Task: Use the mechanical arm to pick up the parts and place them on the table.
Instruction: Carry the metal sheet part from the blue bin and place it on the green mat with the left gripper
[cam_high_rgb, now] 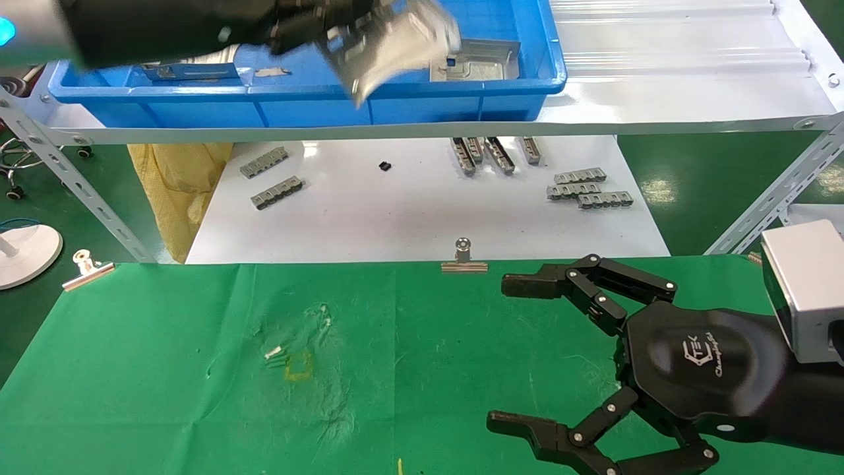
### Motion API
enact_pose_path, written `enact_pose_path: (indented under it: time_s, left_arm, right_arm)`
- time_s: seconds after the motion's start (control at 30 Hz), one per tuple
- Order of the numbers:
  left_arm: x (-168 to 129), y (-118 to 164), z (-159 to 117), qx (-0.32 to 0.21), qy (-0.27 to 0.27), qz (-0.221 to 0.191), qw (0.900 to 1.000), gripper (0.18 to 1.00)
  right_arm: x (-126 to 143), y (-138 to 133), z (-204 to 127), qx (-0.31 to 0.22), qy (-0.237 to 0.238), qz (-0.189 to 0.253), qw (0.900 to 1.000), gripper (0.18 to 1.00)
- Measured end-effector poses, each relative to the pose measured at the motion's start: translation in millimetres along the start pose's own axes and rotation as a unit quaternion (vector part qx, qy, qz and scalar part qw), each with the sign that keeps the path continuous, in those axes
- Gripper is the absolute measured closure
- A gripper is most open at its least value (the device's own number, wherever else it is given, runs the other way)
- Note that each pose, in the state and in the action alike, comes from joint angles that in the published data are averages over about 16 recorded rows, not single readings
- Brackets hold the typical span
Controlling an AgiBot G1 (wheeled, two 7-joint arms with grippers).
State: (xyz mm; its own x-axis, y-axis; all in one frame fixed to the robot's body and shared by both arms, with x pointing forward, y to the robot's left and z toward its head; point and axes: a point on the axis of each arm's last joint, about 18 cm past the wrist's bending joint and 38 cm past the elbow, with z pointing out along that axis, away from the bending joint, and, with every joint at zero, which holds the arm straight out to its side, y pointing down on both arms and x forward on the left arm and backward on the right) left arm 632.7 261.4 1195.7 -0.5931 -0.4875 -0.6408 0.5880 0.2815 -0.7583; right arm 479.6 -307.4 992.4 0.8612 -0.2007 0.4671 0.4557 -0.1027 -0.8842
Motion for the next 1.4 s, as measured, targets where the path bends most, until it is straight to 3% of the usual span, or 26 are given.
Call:
enact_pose_path:
  time_s: [0.27, 0.63, 0.87, 1.4]
  left_arm:
    - [37, 43, -39, -0.014, 0.081, 0.092, 0.9923, 0.912]
    - [78, 143, -67, -0.113, 0.153, 0.192, 0.9628, 0.912]
    - [92, 186, -73, -0.161, 0.178, 0.207, 0.9483, 0.912]
    - [95, 217, -64, -0.199, 0.174, 0.212, 0.9409, 0.890]
  right_arm:
    - [0, 0, 0, 0.000, 0.000, 0.000, 1.000, 0.179]
    - [0, 0, 0, 0.000, 0.000, 0.000, 1.000, 0.179]
    - [0, 0, 0, 0.000, 0.000, 0.000, 1.000, 0.179]
    - [0, 0, 0, 0.000, 0.000, 0.000, 1.000, 0.179]
